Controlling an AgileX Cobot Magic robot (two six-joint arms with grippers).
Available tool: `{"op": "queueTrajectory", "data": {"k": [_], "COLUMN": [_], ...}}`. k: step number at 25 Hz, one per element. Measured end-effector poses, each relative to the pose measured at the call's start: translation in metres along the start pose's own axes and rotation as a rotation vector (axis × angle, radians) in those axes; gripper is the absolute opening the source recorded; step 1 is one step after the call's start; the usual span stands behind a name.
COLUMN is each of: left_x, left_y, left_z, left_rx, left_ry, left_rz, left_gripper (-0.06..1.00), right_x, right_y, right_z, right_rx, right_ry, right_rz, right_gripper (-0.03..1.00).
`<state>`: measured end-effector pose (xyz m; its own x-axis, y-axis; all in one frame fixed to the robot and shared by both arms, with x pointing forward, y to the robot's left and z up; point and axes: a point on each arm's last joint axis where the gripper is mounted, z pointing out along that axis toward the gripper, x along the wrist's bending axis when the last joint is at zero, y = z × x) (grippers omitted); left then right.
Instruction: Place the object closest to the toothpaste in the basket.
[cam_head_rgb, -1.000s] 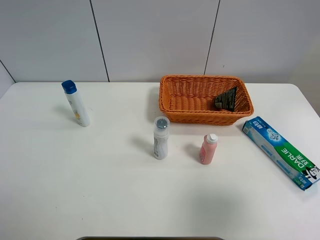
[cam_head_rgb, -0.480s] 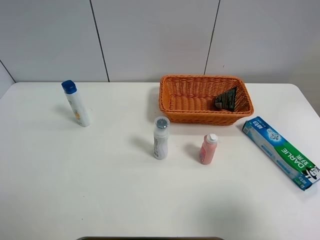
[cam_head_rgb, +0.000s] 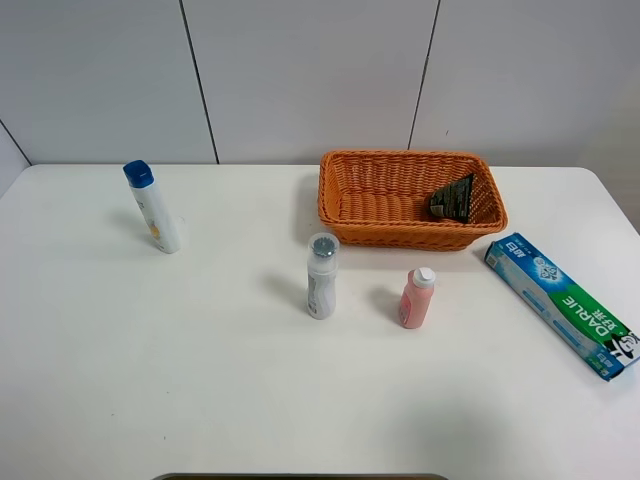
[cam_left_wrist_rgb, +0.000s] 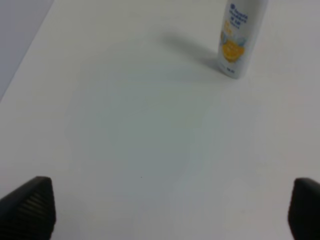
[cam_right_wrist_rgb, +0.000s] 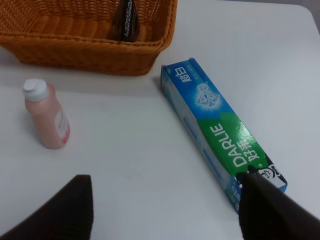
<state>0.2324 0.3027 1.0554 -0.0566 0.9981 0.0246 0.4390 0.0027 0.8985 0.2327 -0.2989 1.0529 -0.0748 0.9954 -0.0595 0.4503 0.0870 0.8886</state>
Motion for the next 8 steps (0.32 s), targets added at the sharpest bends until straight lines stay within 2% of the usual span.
{"op": "queueTrajectory", "data": {"k": [8], "left_x": [0.0002], "left_y": [0.0], "left_z": [0.0], "left_rx": [0.0], "left_ry": [0.002], "left_rz": [0.001], "left_gripper": [0.94], "right_x": [0.0], "right_y": [0.0], "right_z": [0.0], "right_rx": [0.0], "right_ry": [0.0], "right_rz": [0.001], "right_gripper": [0.65]}}
